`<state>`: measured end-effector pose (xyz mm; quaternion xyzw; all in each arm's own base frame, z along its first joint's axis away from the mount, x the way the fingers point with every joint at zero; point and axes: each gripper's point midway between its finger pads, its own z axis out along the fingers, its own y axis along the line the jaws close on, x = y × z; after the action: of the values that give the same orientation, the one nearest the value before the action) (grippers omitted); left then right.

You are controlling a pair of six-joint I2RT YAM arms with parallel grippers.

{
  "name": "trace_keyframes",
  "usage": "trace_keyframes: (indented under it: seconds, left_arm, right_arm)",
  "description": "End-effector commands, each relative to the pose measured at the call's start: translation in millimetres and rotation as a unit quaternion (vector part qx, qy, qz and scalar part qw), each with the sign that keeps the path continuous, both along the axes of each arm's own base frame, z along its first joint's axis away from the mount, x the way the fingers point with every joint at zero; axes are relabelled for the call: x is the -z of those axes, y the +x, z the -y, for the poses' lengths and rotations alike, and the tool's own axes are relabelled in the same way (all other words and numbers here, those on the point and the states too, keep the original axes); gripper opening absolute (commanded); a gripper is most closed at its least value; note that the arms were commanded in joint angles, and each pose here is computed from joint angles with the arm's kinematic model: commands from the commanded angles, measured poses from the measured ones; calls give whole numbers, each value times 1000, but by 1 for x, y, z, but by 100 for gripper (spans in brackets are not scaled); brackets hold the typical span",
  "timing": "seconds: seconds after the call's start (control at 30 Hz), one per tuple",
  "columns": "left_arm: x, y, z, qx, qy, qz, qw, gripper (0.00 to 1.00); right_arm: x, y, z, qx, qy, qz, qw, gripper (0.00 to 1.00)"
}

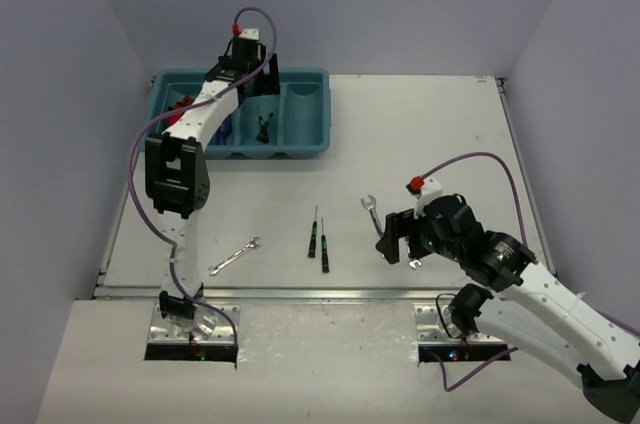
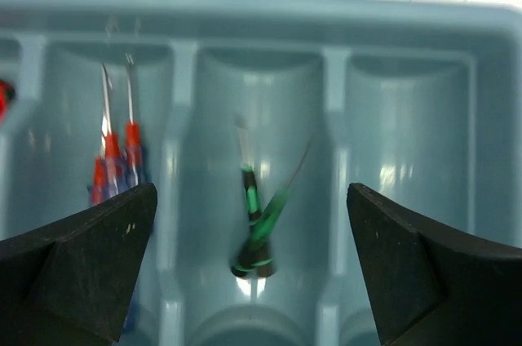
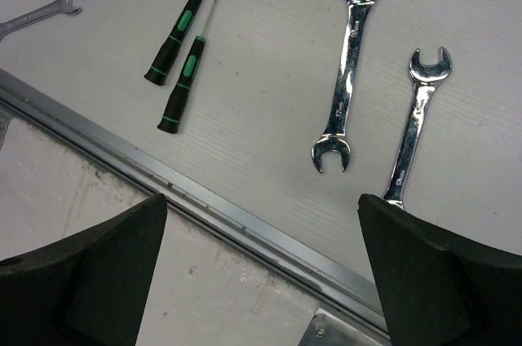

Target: Sort the tools into containers

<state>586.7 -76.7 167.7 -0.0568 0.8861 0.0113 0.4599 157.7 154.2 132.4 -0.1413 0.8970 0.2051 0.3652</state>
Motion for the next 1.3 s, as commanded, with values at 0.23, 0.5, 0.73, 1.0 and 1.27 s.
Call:
trace_keyframes:
  seconds: [0.23, 0.5, 0.73, 1.0, 1.27]
  left_arm:
    - [-183, -143, 19, 6, -218, 149, 964, 100]
    - [-168, -295, -20, -11, -222, 232, 947, 100]
    - [-98, -331, -46, -43, -150, 171, 973, 100]
    - [-71, -330, -48, -46, -137, 156, 977, 100]
    - [-63, -330, -38, -20, -145, 143, 979, 100]
  right_arm:
    - [26, 19, -58, -22, 22, -76, 997, 99]
    - [35, 36, -71, 49, -53, -61, 996, 99]
    - [31, 25, -125, -18, 28, -122, 992, 99]
    - [69, 40, -98, 70, -91, -145, 983, 93]
    - [74, 50, -116, 73, -89, -143, 983, 83]
